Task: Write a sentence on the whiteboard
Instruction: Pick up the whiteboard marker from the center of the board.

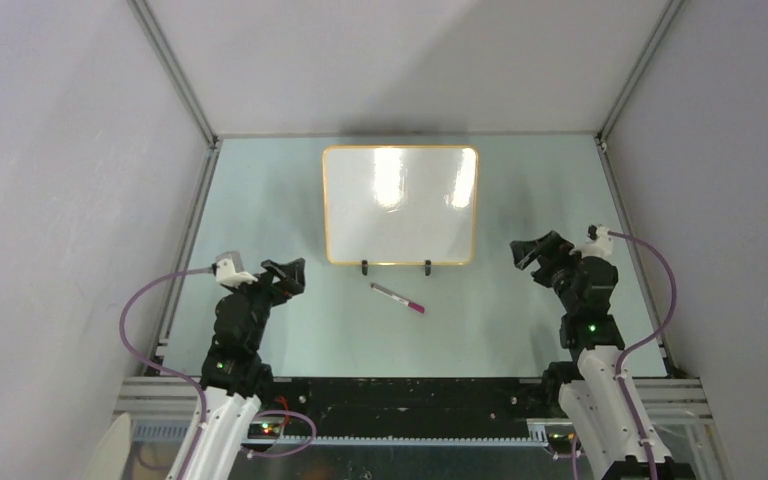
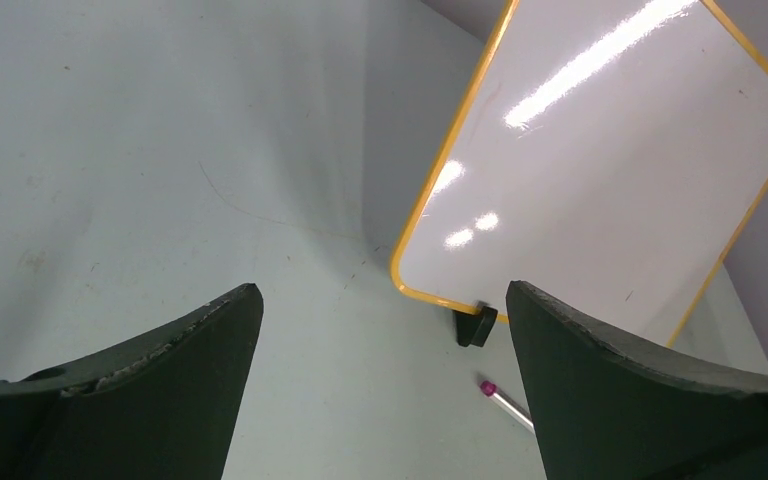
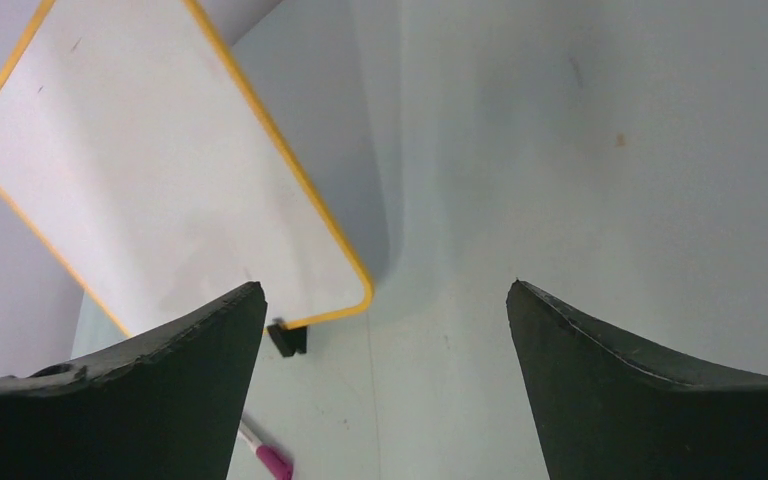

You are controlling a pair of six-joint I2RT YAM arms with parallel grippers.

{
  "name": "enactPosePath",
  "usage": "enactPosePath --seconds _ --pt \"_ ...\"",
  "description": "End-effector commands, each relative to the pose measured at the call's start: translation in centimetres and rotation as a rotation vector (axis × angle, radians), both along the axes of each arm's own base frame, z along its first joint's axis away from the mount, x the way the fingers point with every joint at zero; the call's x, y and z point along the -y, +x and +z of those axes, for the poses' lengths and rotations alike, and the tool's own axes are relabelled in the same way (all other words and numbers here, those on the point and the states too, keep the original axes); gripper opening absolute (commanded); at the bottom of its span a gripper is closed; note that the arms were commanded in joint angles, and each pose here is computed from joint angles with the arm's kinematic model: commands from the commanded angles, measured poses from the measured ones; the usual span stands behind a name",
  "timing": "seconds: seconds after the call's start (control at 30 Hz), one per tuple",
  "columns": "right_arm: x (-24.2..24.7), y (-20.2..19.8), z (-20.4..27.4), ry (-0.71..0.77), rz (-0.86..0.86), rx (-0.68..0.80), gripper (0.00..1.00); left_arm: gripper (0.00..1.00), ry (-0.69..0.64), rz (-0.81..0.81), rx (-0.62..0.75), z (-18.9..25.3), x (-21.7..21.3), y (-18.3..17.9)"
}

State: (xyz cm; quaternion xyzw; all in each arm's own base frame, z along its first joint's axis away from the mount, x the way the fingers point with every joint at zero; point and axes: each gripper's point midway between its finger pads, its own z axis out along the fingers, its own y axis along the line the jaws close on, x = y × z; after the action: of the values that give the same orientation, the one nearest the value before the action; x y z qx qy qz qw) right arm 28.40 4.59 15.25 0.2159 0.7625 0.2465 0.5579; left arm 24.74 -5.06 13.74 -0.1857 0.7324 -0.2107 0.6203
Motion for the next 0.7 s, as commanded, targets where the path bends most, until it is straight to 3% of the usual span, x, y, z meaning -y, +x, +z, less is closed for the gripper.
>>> enactPosePath --seconds 0.0,0.33,0.47,0.67 --pt "-3.7 -0.5 2.9 -0.048 0.214 0.14 0.97 0.99 0.021 -0.032 0.041 0.7 0.5 0.2" --pt "-16.8 -4.9 4.6 -0.361 0.735 0.303 0.97 0.99 0.024 -0.064 0.048 0.9 1.0 0.2" --pt "-21.6 -5.8 1.0 -0.557 0.871 0.215 0.92 1.0 0.027 -0.067 0.046 0.8 1.0 0.2" --pt "-25.8 -6.6 -2.0 -0.568 1.024 0.087 0.85 0.99 0.028 -0.072 0.047 0.8 1.1 0.2"
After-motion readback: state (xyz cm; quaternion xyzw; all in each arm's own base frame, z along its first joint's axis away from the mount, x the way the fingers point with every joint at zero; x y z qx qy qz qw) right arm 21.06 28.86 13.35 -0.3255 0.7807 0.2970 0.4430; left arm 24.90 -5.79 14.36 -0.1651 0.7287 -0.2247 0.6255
